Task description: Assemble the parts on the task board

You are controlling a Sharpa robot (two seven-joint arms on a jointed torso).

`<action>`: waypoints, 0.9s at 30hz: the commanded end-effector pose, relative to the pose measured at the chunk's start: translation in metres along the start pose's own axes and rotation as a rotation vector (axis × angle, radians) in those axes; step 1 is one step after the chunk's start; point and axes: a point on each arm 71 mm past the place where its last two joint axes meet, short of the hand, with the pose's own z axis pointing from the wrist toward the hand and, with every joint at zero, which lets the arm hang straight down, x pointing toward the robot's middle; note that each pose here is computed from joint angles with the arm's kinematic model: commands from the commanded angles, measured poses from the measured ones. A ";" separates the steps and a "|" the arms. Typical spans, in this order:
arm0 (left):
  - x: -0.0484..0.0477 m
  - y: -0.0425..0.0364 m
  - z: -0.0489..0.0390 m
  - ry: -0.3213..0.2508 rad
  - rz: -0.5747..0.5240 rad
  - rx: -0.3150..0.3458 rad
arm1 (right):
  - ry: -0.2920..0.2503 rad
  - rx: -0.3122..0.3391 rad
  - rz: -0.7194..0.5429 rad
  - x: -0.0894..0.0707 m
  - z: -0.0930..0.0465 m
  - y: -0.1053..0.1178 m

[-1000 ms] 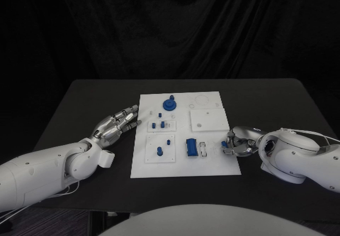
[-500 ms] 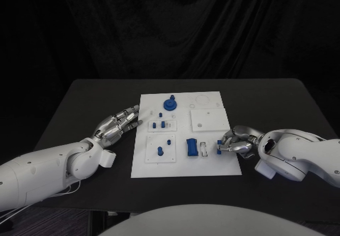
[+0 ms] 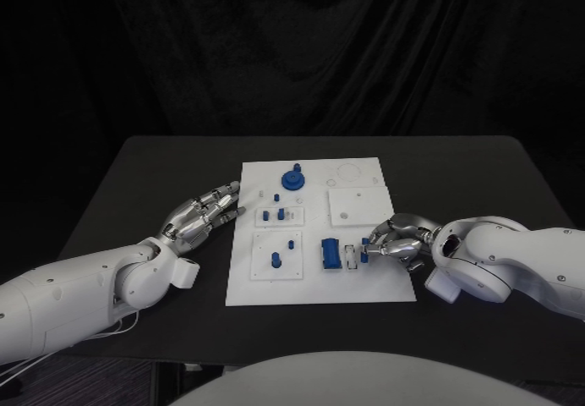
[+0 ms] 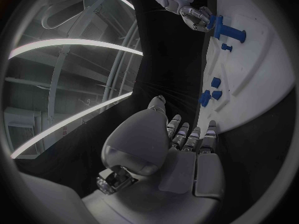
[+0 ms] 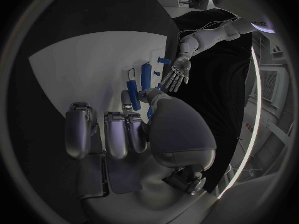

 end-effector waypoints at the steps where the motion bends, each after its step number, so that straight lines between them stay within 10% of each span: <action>1: 0.0019 -0.0012 0.0007 0.006 -0.012 0.028 | 0.043 0.007 0.010 0.003 0.002 0.001; 27: 0.0008 -0.0005 0.0008 0.007 -0.013 0.019 | 0.125 0.080 -0.029 0.010 0.011 -0.001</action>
